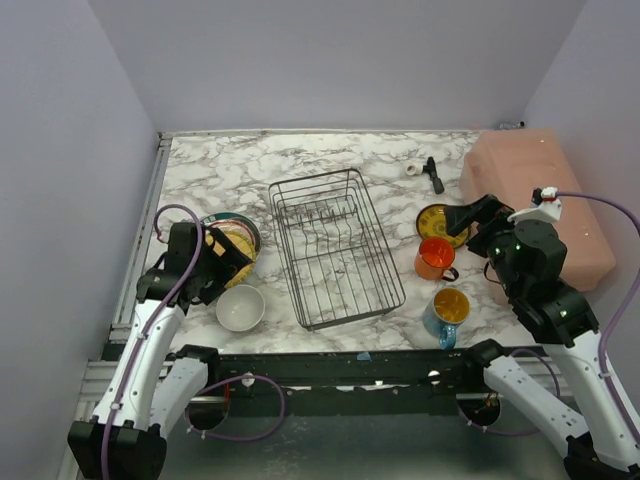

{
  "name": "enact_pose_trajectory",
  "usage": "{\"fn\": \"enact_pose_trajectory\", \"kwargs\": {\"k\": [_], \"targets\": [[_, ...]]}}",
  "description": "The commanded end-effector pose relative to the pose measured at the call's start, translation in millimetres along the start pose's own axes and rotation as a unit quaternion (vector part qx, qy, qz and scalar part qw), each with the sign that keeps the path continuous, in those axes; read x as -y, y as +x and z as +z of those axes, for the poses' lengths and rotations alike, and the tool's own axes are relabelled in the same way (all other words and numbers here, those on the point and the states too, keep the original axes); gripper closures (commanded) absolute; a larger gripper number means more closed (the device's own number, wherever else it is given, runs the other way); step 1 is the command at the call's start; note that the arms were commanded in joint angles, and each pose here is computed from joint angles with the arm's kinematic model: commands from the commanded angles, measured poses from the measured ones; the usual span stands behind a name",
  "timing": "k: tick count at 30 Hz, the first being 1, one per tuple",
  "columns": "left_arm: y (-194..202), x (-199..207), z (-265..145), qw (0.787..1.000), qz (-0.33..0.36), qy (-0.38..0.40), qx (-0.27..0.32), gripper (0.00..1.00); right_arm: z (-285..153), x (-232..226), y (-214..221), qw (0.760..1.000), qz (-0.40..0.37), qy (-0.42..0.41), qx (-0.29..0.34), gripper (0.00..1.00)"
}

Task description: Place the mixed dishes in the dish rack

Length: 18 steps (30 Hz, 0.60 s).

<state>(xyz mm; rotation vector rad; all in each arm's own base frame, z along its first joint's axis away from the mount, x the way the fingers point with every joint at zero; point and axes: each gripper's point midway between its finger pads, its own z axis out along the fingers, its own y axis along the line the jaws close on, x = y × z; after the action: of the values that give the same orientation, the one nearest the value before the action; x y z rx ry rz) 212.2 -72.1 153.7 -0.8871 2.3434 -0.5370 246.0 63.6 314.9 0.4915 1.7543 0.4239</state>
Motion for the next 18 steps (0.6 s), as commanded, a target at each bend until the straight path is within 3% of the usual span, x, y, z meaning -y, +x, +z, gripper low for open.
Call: {"fn": "enact_pose_trajectory", "kwargs": {"k": [1, 11, 18], "targets": [[16.5, -11.7, 16.7, 0.997, -0.052, -0.049, -0.018, 0.01, 4.4, -6.0, 8.7, 1.000, 0.005, -0.016, -0.017, 0.00], [56.2, -19.0, 53.0, 0.982, -0.043, -0.166, -0.085, 0.09, 9.3, 0.6, 20.0, 0.999, -0.002, -0.003, -0.032, 0.00], [64.3, -26.1, 76.4, 0.975, -0.056, -0.194, -0.098, 0.32, 6.3, 6.8, 16.5, 1.000, -0.007, 0.006, -0.021, 0.00]]}}
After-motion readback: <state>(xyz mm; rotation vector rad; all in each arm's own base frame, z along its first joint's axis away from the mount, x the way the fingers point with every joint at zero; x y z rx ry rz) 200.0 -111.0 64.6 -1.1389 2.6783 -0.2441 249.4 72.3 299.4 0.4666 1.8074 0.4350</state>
